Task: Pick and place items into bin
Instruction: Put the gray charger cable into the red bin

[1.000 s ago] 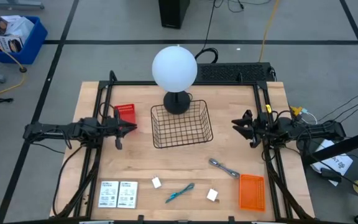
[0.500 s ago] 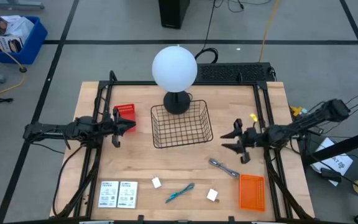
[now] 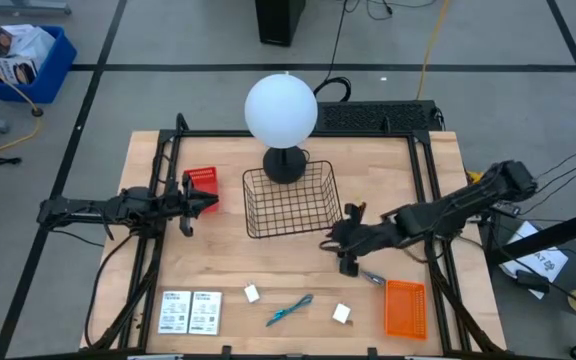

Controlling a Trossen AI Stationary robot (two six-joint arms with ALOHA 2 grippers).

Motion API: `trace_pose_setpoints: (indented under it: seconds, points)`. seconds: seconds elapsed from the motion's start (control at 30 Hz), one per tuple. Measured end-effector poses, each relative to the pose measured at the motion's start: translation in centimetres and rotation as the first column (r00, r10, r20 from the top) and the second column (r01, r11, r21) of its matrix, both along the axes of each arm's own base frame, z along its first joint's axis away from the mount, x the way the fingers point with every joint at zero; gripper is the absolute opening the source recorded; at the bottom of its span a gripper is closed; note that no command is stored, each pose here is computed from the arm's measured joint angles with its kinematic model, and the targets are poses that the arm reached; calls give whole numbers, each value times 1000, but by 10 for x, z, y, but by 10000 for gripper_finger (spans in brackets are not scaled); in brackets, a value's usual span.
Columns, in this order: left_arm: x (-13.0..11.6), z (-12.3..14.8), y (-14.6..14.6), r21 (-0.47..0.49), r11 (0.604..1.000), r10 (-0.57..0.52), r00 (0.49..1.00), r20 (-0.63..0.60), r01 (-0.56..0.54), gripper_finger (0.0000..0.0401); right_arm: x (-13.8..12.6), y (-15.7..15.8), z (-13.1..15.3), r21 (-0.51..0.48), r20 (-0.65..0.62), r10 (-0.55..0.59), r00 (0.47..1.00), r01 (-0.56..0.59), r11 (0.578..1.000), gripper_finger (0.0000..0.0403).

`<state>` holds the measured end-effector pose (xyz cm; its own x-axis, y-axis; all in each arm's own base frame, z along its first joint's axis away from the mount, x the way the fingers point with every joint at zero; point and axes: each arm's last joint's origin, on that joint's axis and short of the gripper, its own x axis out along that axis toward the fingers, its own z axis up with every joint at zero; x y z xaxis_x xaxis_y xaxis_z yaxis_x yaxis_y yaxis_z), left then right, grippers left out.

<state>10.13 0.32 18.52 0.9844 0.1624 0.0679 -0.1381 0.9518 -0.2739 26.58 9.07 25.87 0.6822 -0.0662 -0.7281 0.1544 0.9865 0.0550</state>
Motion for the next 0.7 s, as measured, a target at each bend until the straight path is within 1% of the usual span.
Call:
trace_pose_setpoints:
  seconds: [0.03, 0.1, 0.2, 0.3, 0.37, 0.47, 0.53, 0.6, 0.7]
  points:
    - [0, -1, 0, -19, 1000, -2, 1000, -3, 1, 51, 1, 1, -1, 12, -65, -25, 998, 26, 1000, 141]
    - [0, -2, 0, -54, 999, -3, 1000, -14, 3, 51, 0, 4, -10, 35, -209, -70, 975, 79, 996, 142]
    - [0, -5, 0, -106, 994, -6, 999, -36, 2, 51, -6, 8, -22, 70, -361, -137, 923, 173, 982, 149]
    - [0, -8, 0, -159, 987, -1, 998, -60, -9, 51, -13, 14, -35, 74, -499, -166, 851, 233, 970, 169]
    - [0, -9, 1, -173, 985, 14, 997, -69, -26, 51, -14, 20, -39, 80, -529, -170, 831, 249, 965, 189]
    - [0, -10, 1, -177, 984, 19, 997, -78, -33, 51, -17, 27, -40, 110, -522, -161, 838, 254, 961, 219]
    - [0, -11, 1, -178, 984, 19, 997, -80, -33, 51, -22, 31, -47, 120, -548, -143, 824, 247, 962, 235]
    - [0, -11, 1, -178, 983, 17, 997, -81, -31, 51, -29, 35, -55, 111, -572, -136, 809, 241, 964, 246]
    - [0, -11, 1, -179, 983, 17, 997, -81, -31, 51, -39, 38, -70, 111, -599, -151, 786, 267, 957, 251]
